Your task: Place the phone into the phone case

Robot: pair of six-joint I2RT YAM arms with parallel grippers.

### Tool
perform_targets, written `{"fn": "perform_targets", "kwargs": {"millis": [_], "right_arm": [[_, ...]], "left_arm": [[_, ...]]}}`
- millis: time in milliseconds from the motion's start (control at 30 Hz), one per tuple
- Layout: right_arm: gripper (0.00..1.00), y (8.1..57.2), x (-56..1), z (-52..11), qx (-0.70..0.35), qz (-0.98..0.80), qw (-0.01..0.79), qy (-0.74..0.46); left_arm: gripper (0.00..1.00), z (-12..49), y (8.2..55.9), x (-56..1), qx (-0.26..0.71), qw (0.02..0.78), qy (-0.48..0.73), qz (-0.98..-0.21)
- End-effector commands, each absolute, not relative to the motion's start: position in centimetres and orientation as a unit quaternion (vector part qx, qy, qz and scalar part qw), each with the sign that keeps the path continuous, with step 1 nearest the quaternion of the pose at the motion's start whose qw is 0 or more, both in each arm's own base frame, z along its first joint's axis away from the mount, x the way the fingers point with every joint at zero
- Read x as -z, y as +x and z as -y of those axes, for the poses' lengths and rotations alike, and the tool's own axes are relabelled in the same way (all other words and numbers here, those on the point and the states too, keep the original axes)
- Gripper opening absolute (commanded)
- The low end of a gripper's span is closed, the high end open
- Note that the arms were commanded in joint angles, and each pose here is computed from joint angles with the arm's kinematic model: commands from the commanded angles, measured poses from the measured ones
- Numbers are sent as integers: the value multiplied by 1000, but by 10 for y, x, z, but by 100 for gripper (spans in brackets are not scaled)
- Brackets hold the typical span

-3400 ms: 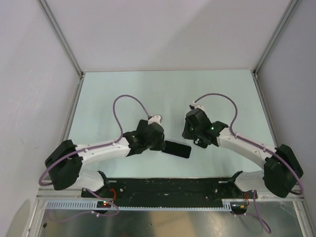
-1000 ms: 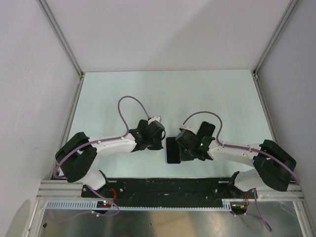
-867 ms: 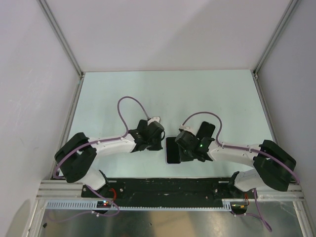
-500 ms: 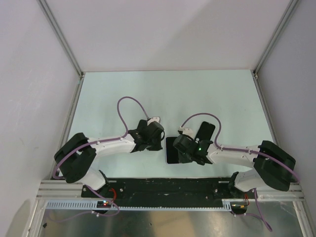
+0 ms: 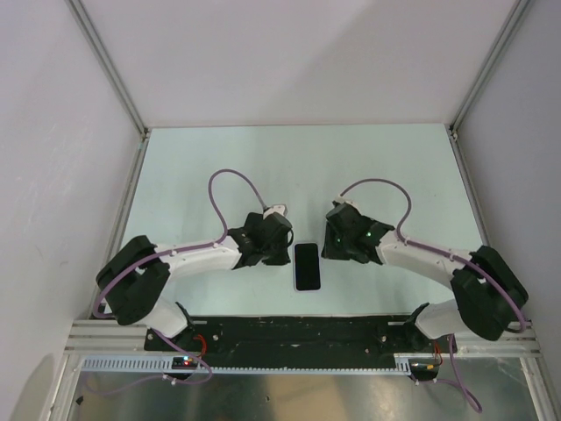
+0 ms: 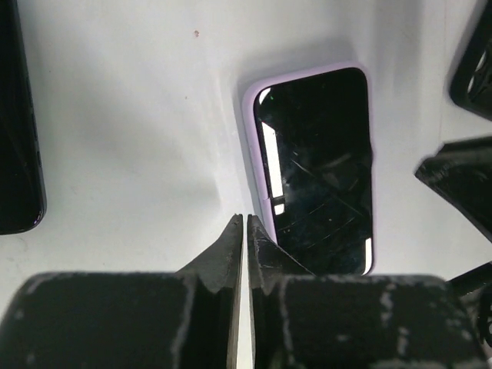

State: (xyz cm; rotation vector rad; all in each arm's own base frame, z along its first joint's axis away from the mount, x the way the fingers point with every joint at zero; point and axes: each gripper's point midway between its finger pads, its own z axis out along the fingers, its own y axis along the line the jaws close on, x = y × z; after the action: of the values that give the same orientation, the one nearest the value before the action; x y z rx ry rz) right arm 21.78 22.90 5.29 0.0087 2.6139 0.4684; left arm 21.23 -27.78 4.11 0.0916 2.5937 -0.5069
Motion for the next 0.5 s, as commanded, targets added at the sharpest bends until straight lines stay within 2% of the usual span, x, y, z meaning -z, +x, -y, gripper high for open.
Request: {"fn": "perform_targets", "kwargs": {"millis": [0, 167, 467], "right_arm": [[29, 250, -62, -253, -201, -946, 252, -16], [29, 259, -51, -256, -197, -950, 244, -11], [24, 248, -25, -252, -152, -963, 223, -19]], "left_arm": [[9, 292, 226, -59, 207, 265, 38, -941], [9, 293, 227, -59, 207, 264, 39, -941], [13, 294, 227, -58, 207, 260, 40, -942]]}}
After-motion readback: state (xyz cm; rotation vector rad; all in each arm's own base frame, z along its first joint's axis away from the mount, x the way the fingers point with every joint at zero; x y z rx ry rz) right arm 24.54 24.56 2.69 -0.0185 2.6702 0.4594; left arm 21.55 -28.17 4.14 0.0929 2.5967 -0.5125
